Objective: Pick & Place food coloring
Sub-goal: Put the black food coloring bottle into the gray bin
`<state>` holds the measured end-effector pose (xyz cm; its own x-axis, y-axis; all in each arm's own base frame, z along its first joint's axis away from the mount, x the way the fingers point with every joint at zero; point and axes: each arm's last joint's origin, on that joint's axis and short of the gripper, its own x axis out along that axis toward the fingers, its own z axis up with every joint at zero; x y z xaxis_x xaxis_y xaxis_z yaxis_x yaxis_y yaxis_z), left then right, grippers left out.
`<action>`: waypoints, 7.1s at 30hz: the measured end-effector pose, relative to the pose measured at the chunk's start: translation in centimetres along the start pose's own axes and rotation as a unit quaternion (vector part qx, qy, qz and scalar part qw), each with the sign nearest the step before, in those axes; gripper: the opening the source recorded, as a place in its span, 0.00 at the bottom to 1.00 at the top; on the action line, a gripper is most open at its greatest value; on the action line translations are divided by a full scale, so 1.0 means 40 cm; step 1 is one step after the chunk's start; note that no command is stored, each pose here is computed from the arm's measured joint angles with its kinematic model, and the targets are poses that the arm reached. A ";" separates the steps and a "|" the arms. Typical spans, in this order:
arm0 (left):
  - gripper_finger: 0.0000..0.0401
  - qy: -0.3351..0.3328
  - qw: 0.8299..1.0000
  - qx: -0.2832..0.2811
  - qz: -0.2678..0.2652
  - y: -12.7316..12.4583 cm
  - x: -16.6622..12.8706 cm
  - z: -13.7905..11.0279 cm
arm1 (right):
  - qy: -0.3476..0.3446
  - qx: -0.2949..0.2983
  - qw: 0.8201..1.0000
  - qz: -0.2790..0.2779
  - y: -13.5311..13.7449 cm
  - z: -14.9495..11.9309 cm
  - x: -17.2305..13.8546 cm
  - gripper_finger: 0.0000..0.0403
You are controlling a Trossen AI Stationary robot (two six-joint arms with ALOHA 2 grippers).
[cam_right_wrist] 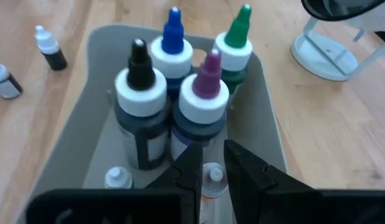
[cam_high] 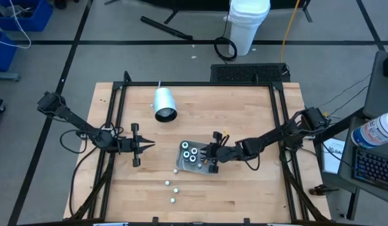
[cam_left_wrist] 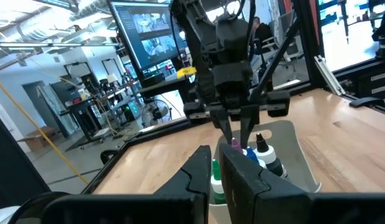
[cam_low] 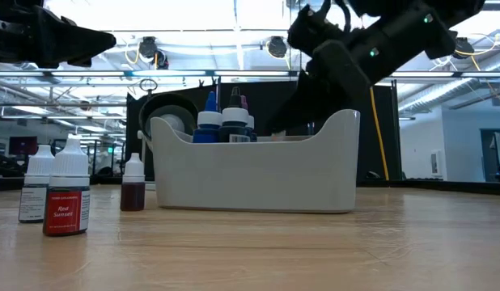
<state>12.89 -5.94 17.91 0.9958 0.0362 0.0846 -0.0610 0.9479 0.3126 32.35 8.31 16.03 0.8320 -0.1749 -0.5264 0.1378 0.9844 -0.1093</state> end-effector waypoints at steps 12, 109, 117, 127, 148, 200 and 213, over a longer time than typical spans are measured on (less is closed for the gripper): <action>0.10 0.000 1.000 0.007 0.000 0.000 0.000 0.000 | 0.009 0.008 1.000 0.009 -0.019 -0.019 0.041 0.08; 0.10 0.143 0.984 -0.089 -0.067 -0.048 0.082 0.125 | -0.291 -0.085 0.950 0.081 -0.129 -0.178 -0.399 0.00; 0.10 0.299 0.943 -0.068 -0.127 -0.144 0.201 0.267 | -0.312 -0.081 0.943 0.077 -0.131 -0.169 -0.405 0.00; 0.10 0.515 0.830 -0.116 -0.178 -0.337 0.294 0.199 | -0.312 -0.081 0.944 0.078 -0.131 -0.169 -0.405 0.00; 0.49 0.585 0.783 -0.105 -0.182 -0.308 0.396 0.159 | -0.311 -0.081 0.944 0.077 -0.131 -0.169 -0.405 0.00; 0.58 0.584 0.779 -0.126 -0.191 -0.302 0.387 0.057 | -0.312 -0.080 0.944 0.076 -0.131 -0.168 -0.405 0.00; 0.58 0.612 0.757 -0.118 -0.196 -0.337 0.386 0.009 | -0.315 -0.078 0.943 0.076 -0.131 -0.167 -0.406 0.00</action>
<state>29.05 -18.25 15.33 0.2609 -0.1334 -0.9561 0.1263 0.9866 -0.1032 14.54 5.85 19.53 0.9966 0.0619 0.0543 -0.0484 0.9739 -0.2218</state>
